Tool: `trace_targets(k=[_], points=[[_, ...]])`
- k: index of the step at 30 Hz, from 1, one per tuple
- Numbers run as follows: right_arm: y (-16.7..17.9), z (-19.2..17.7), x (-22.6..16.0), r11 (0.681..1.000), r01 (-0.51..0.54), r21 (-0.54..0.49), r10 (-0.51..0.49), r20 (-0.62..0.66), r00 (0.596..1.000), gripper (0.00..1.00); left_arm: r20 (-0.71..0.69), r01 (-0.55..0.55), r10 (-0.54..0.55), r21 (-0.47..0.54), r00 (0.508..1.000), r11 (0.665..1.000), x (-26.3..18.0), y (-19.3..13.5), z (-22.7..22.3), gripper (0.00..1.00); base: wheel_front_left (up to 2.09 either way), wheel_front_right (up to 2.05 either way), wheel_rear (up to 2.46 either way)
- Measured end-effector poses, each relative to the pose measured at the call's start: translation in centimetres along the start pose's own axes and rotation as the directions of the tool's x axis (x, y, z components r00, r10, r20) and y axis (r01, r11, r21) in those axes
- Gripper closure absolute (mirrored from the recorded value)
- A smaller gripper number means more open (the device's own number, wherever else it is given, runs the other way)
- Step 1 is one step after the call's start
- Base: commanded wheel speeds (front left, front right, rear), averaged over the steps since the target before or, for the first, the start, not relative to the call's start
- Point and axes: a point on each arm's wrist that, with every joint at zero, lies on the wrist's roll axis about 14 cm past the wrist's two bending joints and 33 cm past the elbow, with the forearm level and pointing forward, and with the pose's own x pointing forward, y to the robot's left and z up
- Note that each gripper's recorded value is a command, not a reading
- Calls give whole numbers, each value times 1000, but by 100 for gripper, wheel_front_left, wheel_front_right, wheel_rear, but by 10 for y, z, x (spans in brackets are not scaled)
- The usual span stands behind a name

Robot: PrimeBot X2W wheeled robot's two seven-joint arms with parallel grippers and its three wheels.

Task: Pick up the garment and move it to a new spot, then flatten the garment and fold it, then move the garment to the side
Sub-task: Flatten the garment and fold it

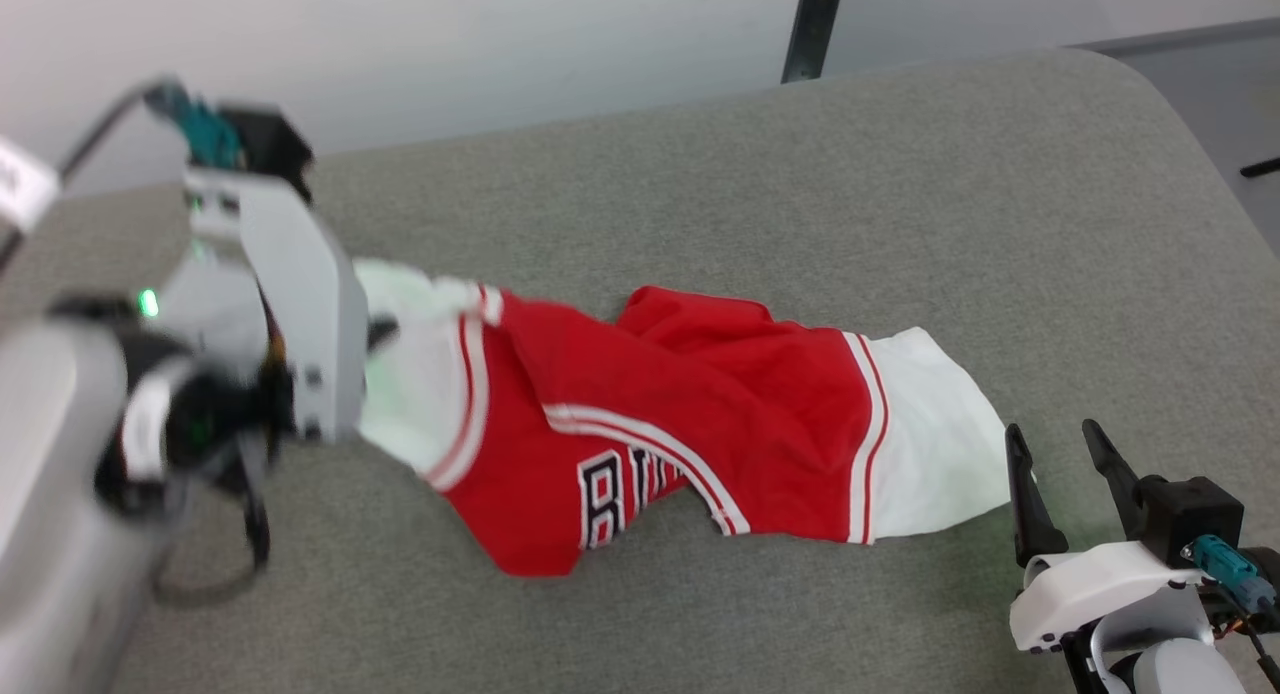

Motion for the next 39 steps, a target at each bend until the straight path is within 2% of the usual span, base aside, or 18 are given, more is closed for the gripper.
trace_targets(k=[8, 15, 20, 21, 22, 23, 25, 28, 32, 36, 39], points=[[8, 0, -1, 1000, -25, -4, 25, -5, 1000, 0, -129, 53, -67, -107, 989, 993, -30, -30, -79, 100, 0, 0, 0], [16, -2, 2, 999, -45, -4, 45, -18, 999, 0, -320, 34, -101, -207, 942, 978, -40, -41, -160, 100, 0, 0, 0], [20, -3, 3, 998, -57, -2, 57, -22, 998, 0, -385, 26, -120, -242, 915, 970, -36, -42, -188, 84, 0, 0, 0], [21, -3, 3, 998, -60, -1, 59, -23, 998, 0, -393, 22, -121, -246, 912, 969, -36, -41, -191, 76, 0, 0, 0], [21, -4, 3, 998, -61, -1, 61, -25, 998, 0, -383, 17, -117, -255, 916, 967, -34, -40, -190, 55, 0, 0, 0], [21, -4, 3, 998, -61, -1, 61, -26, 998, 0, -376, 7, -109, -263, 920, 965, -34, -37, -189, 45, 0, 0, 0], [22, -4, 3, 998, -62, 0, 62, -26, 998, 0, -392, -16, -86, -249, 916, 968, -36, -30, -190, 0, 0, 0, 0], [22, -3, 2, 998, -64, 0, 64, -25, 998, 0, -405, -22, -81, -243, 911, 970, -43, -28, -188, 0, 0, 0, 0], [22, -1, 2, 998, -63, 0, 63, -21, 998, 0, -346, -13, -62, -210, 936, 978, -48, -24, -164, 0, 0, 0, 0], [20, 0, 2, 998, -59, -1, 59, -17, 998, 0, -149, 18, -39, -141, 988, 990, -45, -22, -112, 0, 0, 0, 0], [19, 3, 3, 999, -55, -2, 55, -5, 998, 0, -6, 74, -75, -102, 997, 992, -36, -31, -78, 0, 0, 0, 0]])
